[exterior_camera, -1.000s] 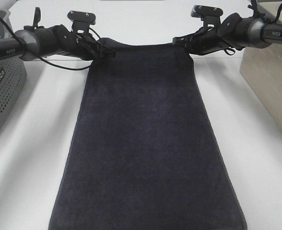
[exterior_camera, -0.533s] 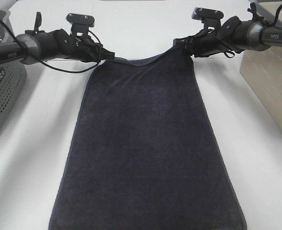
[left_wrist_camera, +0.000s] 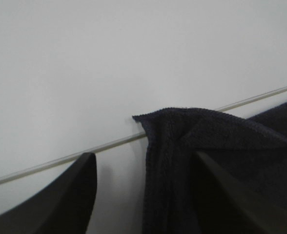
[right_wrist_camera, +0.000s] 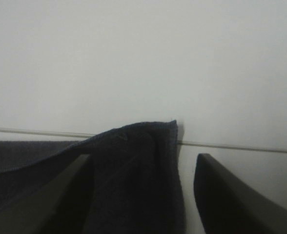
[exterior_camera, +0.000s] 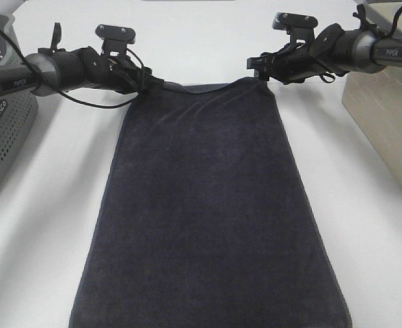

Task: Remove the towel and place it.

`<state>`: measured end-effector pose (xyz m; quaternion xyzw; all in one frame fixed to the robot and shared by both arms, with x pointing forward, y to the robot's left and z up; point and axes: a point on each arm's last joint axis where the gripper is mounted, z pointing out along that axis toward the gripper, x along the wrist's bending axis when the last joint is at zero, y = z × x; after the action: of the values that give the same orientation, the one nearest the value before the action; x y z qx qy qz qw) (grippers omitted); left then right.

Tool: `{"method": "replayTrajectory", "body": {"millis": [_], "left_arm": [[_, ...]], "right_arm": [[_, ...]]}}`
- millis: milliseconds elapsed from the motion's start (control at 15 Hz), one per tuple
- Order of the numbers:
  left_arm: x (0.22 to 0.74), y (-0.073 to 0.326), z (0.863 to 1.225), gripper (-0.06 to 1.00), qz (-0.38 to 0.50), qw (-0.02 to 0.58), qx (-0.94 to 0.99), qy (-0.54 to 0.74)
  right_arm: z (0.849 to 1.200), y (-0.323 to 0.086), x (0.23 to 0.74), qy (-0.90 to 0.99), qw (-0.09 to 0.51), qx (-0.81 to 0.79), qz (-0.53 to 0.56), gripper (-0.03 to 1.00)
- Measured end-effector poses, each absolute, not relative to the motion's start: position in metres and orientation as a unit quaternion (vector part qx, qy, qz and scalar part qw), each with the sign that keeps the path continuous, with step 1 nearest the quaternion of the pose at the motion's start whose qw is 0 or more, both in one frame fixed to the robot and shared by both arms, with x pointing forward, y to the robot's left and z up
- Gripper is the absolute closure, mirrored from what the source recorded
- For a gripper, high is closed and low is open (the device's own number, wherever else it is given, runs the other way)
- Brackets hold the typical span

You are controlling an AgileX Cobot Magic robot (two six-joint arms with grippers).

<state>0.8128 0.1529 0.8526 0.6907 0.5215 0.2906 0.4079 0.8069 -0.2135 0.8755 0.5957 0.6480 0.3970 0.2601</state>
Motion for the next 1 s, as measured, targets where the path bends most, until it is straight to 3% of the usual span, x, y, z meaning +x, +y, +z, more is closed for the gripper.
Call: {"method": "replayTrajectory", "body": {"millis": [200, 333, 533, 800, 1000], "left_arm": [[0.807, 0.150, 0.853, 0.40, 0.251, 0.387, 0.716, 0.525], [0.803, 0.146, 0.872, 0.36, 0.212, 0.370, 0.741, 0.518], [0.789, 0.143, 0.949, 0.20, 0.170, 0.375, 0.748, 0.520], [0.752, 0.151, 1.042, 0.18, 0.126, 0.353, 0.749, 0.546], [0.725, 0.159, 1.079, 0.18, 0.107, 0.309, 0.765, 0.555]], "right_arm": [[0.884, -0.207, 0.798, 0.686, 0.206, 0.588, 0.376, 0.36], [0.916, -0.202, 0.787, 0.710, 0.161, 0.577, 0.371, 0.33], [0.986, -0.197, 0.759, 0.742, 0.098, 0.558, 0.357, 0.21], [1.067, -0.198, 0.709, 0.784, 0.039, 0.529, 0.322, 0.19], [1.108, -0.202, 0.684, 0.782, 0.035, 0.535, 0.317, 0.19]]}}
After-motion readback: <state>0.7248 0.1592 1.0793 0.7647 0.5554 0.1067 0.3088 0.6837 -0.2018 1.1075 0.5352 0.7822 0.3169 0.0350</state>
